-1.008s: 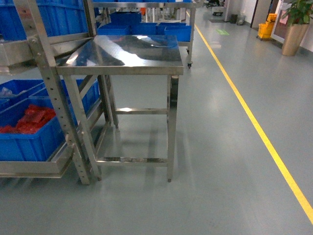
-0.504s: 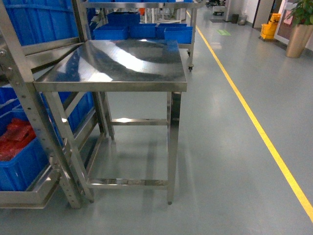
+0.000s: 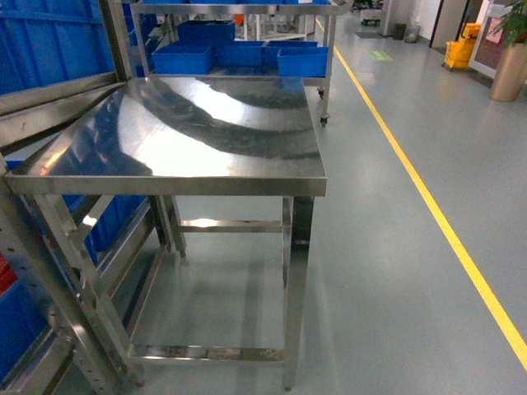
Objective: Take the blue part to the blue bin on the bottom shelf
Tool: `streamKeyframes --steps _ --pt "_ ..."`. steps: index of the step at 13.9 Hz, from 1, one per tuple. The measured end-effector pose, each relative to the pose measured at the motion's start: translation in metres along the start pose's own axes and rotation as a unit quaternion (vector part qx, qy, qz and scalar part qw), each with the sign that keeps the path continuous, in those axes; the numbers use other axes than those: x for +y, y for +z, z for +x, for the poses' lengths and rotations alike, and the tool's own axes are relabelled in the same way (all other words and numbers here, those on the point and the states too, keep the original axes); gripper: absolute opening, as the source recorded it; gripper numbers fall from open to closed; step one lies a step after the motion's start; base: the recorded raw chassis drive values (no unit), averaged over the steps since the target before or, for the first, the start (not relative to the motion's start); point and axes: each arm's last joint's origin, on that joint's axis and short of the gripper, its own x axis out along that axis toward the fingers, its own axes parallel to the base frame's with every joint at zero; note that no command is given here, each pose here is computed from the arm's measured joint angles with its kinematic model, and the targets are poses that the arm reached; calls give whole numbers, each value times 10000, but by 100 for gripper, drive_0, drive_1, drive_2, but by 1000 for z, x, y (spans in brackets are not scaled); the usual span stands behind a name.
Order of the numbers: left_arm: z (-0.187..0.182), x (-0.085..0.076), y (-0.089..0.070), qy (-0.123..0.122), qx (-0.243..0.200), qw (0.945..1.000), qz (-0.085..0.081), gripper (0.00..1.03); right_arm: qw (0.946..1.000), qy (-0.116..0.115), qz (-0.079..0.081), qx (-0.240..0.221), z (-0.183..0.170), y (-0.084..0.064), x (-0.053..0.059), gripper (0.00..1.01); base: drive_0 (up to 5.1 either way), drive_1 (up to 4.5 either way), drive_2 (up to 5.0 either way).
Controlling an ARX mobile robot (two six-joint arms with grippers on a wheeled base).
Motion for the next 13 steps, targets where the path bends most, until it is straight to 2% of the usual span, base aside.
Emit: streamKeyframes --steps 11,13 --pt "0 0 0 -24 5 10000 1 43 10000 -2 -2 2 0 0 0 98 0 432 -432" --pt "0 0 0 -25 11 10000 4 43 10000 -4 0 -6 0 0 0 98 -477 131 361"
